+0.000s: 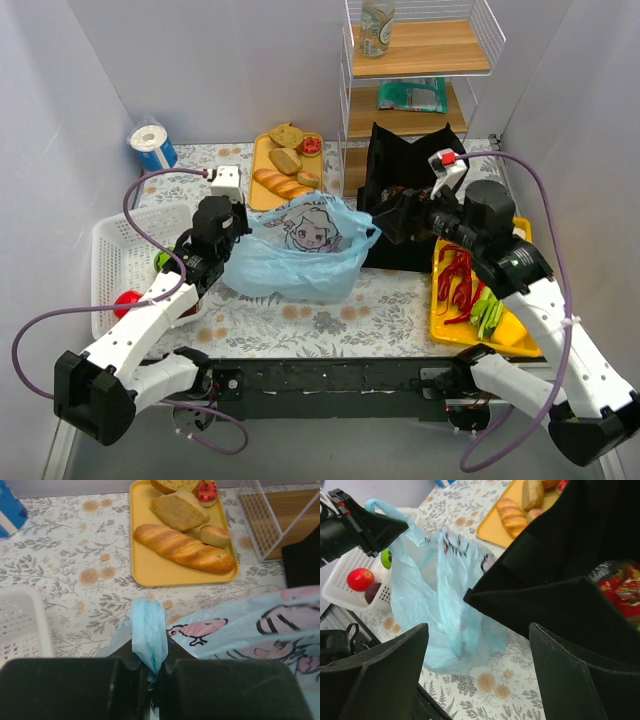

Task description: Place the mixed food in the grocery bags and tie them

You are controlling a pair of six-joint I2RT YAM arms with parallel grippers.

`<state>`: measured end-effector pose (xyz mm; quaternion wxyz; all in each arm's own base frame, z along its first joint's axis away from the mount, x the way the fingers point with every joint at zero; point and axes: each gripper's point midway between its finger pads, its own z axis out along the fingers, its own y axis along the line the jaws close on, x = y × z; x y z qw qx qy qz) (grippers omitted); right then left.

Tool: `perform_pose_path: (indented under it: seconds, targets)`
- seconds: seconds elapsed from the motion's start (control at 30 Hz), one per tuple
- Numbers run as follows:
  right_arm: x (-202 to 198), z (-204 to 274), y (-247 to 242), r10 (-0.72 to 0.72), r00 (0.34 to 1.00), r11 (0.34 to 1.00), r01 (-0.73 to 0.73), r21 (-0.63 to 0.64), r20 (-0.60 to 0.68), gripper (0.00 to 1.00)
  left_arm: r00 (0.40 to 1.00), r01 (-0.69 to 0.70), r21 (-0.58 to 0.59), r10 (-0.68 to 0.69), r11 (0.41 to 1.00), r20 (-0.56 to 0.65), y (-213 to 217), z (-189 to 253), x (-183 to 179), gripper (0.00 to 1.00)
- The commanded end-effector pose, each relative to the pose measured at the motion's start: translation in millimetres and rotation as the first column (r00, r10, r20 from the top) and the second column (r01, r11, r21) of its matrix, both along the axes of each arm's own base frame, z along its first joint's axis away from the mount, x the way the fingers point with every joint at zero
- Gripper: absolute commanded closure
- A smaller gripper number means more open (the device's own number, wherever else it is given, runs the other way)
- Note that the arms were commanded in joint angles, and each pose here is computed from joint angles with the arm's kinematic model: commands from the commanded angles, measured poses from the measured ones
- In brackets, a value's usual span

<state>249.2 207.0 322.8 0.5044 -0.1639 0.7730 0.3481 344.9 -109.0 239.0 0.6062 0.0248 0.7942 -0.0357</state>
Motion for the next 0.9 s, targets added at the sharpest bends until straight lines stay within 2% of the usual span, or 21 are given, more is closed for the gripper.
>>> perform_pose_path:
  seconds: [0.0,0.1,0.17,0.33,0.43,0.47,0.5,0.53,0.57,0.6,0.63,0.67,0.7,0.83,0.87]
  targets:
    - [-9.0,15.4,-36.9,-0.14,0.988,0.988,0.144,-0.055,0.067,0.12,0.997,-0.047,-0.011,0.047,0.999,0.064,15.0,20.7,9.6,1.0]
    - [-0.7,1.4,-73.2,-0.314,0.949,0.931,0.316,-0.183,0.04,0.12,0.995,-0.057,0.005,0.057,0.998,0.086,20.9,23.7,8.7,1.0]
    - [7.3,-1.1,-103.0,-0.463,0.885,0.854,0.461,-0.239,0.054,0.12,0.994,-0.056,0.016,0.054,0.998,0.098,22.8,23.6,7.3,1.0]
    - [7.1,-3.1,-150.3,-0.628,0.771,0.738,0.633,-0.233,0.105,0.15,0.995,-0.049,0.016,0.047,0.999,0.088,23.2,13.9,3.5,1.0]
    - [16.6,-28.5,-176.7,-0.695,0.716,0.677,0.685,-0.271,0.074,0.17,0.996,-0.046,0.016,0.045,0.999,0.077,23.0,12.7,2.3,1.0]
    - [23.0,-33.6,-170.0,-0.657,0.752,0.722,0.647,-0.246,0.052,0.18,0.996,-0.045,0.017,0.043,0.999,0.077,22.7,12.5,1.8,1.0]
    - [26.7,-54.1,-176.9,-0.666,0.746,0.717,0.644,-0.268,0.013,0.18,0.996,-0.046,0.018,0.045,0.999,0.076,23.8,10.9,0.6,1.0]
    - [32.9,-69.2,-203.9,-0.725,0.688,0.664,0.693,-0.279,-0.018,0.18,0.996,-0.046,0.015,0.045,0.999,0.082,24.2,12.4,-0.9,1.0]
    - [39.2,-75.0,-207.6,-0.712,0.701,0.688,0.683,-0.248,-0.044,0.18,0.996,-0.046,0.016,0.044,0.999,0.083,24.7,13.0,-2.0,1.0]
    - [42.2,-81.0,-219.0,-0.728,0.683,0.675,0.699,-0.236,-0.058,0.18,0.996,-0.046,0.015,0.045,0.999,0.082,25.3,11.2,-2.9,1.0]
    - [42.0,-99.4,-242.9,-0.773,0.626,0.63,0.738,-0.242,-0.1,0.18,0.996,-0.039,0.011,0.038,0.999,0.086,24.4,12.7,-3.8,1.0]
    - [44.0,-104.4,-251.8,-0.786,0.609,0.616,0.753,-0.231,-0.109,0.16,0.996,-0.033,0.009,0.032,0.999,0.084,23.3,11.9,-4.0,1.0]
    - [47.5,-105.7,-272.1,-0.823,0.56,0.566,0.794,-0.221,-0.095,0.11,0.996,-0.027,0.006,0.027,1.0,0.085,22.2,13.1,-4.3,1.0]
    - [56.0,-143.7,-308.1,-0.873,0.462,0.487,0.812,-0.322,-0.156,0.05,0.996,-0.012,0.005,0.012,1.0,0.084,19.3,13.8,-4.0,1.0]
    - [54.7,-149.9,-319.2,-0.896,0.42,0.443,0.824,-0.354,-0.143,0.05,0.997,-0.007,0.002,0.006,1.0,0.079,18.2,12.6,-4.2,1.0]
